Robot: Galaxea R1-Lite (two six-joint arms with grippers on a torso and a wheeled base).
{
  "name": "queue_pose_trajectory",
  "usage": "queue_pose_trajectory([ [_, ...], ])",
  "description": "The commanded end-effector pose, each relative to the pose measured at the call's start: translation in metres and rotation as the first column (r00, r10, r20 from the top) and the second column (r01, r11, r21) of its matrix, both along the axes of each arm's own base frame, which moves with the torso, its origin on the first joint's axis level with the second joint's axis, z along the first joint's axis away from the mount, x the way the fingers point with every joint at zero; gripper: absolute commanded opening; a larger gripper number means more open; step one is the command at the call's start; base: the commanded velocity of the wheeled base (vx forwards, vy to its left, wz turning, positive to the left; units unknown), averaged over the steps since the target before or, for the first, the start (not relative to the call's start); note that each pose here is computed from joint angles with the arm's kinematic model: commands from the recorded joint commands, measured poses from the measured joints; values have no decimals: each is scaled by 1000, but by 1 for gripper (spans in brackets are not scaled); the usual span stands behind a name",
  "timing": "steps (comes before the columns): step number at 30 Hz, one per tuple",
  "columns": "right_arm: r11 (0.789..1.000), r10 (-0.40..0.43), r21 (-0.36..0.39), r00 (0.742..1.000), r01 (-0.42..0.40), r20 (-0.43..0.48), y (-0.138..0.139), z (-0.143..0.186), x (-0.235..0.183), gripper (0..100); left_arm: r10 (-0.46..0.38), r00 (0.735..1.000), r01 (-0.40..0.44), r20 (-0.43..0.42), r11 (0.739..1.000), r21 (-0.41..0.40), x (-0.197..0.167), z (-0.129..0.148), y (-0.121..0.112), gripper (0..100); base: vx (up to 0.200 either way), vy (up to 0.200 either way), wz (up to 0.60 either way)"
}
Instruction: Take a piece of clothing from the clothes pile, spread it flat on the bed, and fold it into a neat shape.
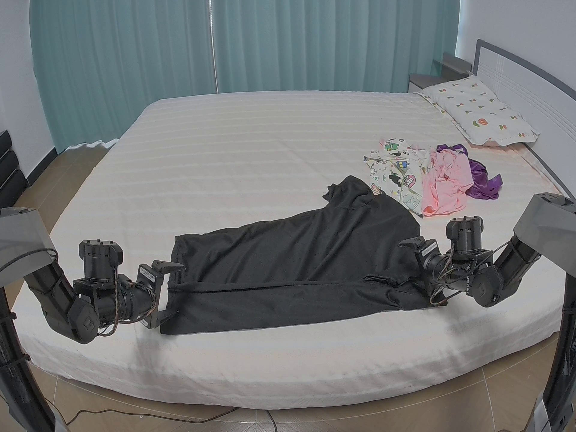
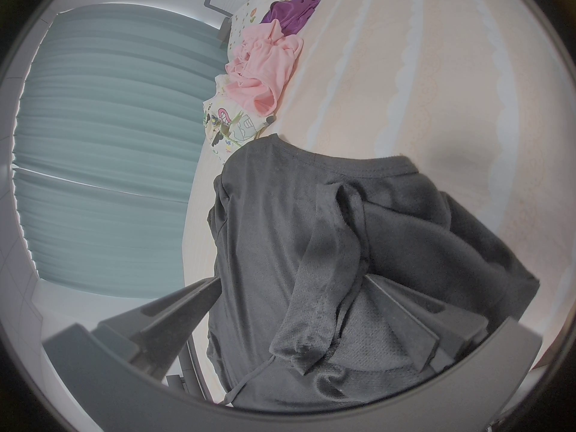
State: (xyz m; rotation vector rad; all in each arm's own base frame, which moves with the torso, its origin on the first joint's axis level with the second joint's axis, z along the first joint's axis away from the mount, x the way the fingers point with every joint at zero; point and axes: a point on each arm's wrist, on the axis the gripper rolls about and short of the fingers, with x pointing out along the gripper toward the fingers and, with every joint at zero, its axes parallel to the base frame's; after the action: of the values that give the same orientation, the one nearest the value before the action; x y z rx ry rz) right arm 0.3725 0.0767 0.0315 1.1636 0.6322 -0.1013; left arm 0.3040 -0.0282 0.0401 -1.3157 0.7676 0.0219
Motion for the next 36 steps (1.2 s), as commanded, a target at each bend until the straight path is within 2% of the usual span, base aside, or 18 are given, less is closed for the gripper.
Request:
queue_pose_trajectory([
  [1, 1000, 0, -2, 1000, 0, -9, 1, -8, 3, 100, 0, 1000, 0, -3, 1000, 0, 0, -1, 0, 100, 0, 0, 0],
  [3, 1000, -1, -1, 1000, 1, -4, 1, -8, 5, 100, 0, 1000, 0, -3, 1000, 0, 0, -1, 0, 100, 0, 0, 0],
  [4, 1000, -4, -2, 1000, 4, -4, 0, -8, 6, 0, 0, 1000, 0, -3, 1000, 0, 0, -1, 0, 100, 0, 0, 0],
  [17, 999, -27, -22, 999, 26, -31, 0, -12, 0, 0, 0, 1000, 0, 0, 1000, -1, 1, 0, 0, 100, 0, 0, 0],
  [24, 999, -27, -19, 1000, 27, 14, -1, 13, -12, 0, 0, 1000, 0, -2, 1000, -1, 1, -1, 0, 100, 0, 0, 0],
  [26, 1000, -26, -16, 999, 27, 45, -3, 32, -19, 0, 2, 1000, -2, 0, 1000, -4, 2, -1, 0, 100, 0, 0, 0],
  [29, 1000, -6, -29, 1000, 7, 25, 1, 47, -29, 0, 2, 1000, -2, 2, 1000, -4, 2, 0, 0, 100, 0, 0, 0],
  [32, 999, 26, -45, 1000, -27, -14, 11, 54, -39, 0, 3, 1000, -3, -1, 1000, -3, 2, -1, 0, 100, 0, 0, 0],
  [36, 997, 30, -65, 999, -32, -30, 17, 59, -46, 0, 3, 1000, -3, -1, 1000, -3, 2, -1, 0, 100, 0, 0, 0],
])
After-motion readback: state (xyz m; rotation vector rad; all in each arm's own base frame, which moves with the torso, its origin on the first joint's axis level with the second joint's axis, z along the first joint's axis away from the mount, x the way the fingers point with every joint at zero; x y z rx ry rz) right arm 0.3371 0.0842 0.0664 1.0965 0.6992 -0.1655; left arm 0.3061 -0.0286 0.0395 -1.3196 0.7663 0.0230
